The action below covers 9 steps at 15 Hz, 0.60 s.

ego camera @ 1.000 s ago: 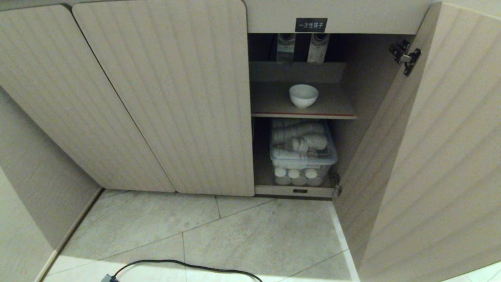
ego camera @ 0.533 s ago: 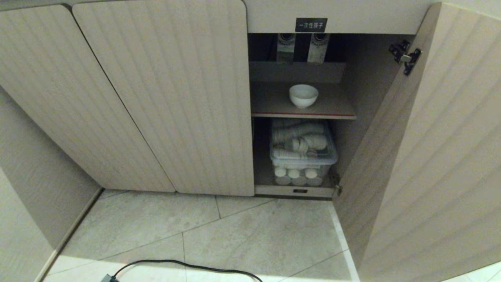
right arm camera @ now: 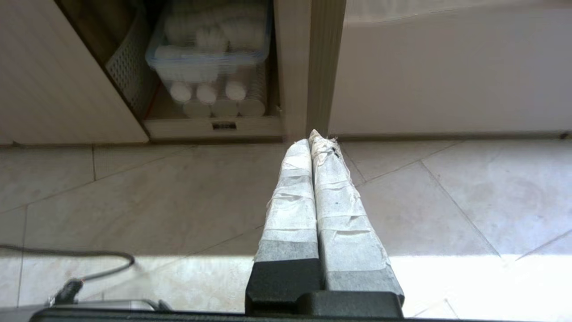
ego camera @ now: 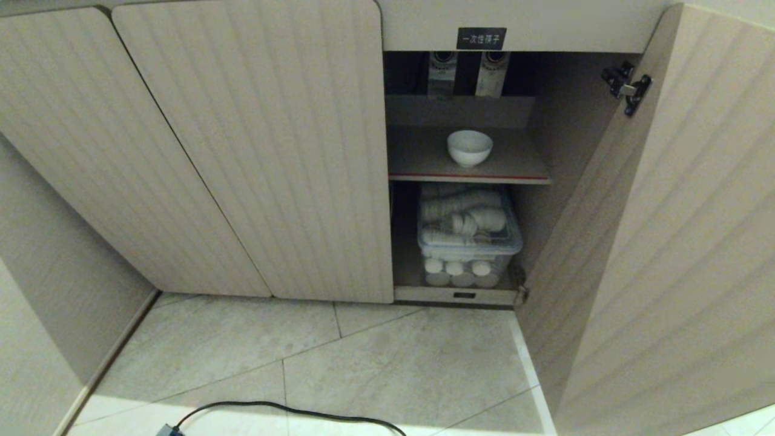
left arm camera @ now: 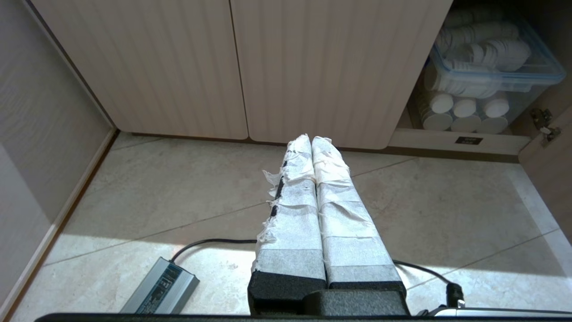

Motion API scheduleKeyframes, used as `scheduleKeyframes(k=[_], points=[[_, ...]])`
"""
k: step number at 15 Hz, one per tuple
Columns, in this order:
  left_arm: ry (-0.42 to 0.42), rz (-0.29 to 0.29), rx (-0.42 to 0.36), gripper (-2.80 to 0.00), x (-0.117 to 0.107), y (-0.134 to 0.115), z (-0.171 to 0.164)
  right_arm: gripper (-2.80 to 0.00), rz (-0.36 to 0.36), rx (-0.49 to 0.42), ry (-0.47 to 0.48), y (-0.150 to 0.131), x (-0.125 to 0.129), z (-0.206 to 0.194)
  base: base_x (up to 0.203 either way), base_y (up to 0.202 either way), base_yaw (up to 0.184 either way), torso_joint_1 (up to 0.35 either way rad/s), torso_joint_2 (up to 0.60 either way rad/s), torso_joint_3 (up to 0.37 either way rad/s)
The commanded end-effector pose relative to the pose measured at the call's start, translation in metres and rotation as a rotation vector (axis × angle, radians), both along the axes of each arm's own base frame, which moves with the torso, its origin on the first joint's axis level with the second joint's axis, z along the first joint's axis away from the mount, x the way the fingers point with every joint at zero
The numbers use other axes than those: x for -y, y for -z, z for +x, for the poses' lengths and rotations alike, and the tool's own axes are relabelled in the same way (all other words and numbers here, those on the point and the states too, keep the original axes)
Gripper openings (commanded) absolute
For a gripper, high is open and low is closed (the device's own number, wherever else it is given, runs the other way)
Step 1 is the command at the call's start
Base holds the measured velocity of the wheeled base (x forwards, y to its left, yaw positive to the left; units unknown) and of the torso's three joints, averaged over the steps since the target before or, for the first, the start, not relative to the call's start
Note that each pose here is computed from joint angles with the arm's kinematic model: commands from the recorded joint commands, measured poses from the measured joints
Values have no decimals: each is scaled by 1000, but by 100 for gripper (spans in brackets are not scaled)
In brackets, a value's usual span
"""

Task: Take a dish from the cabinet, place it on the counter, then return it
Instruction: Close the cabinet door

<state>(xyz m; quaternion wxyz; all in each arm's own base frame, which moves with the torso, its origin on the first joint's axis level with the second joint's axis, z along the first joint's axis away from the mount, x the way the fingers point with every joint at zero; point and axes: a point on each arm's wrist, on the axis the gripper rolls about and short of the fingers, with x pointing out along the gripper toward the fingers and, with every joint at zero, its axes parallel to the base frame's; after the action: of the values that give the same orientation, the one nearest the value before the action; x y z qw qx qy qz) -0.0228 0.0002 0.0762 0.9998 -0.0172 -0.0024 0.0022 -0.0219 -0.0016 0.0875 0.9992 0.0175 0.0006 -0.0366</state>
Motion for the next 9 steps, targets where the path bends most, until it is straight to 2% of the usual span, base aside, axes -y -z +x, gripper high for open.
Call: scheduleKeyframes(k=[1, 5, 9], points=[[0, -1, 1, -280, 0, 0, 0, -280, -1, 38, 17, -14, 0, -2, 0, 0, 0, 0, 0, 0], [0, -1, 0, -280, 0, 0, 0, -280, 18, 119, 168, -37, 4, -10, 0, 0, 0, 0, 0, 0], [0, -1, 0, -280, 0, 0, 0, -280, 26, 108, 258, -62, 6, -10, 0, 0, 0, 0, 0, 0]])
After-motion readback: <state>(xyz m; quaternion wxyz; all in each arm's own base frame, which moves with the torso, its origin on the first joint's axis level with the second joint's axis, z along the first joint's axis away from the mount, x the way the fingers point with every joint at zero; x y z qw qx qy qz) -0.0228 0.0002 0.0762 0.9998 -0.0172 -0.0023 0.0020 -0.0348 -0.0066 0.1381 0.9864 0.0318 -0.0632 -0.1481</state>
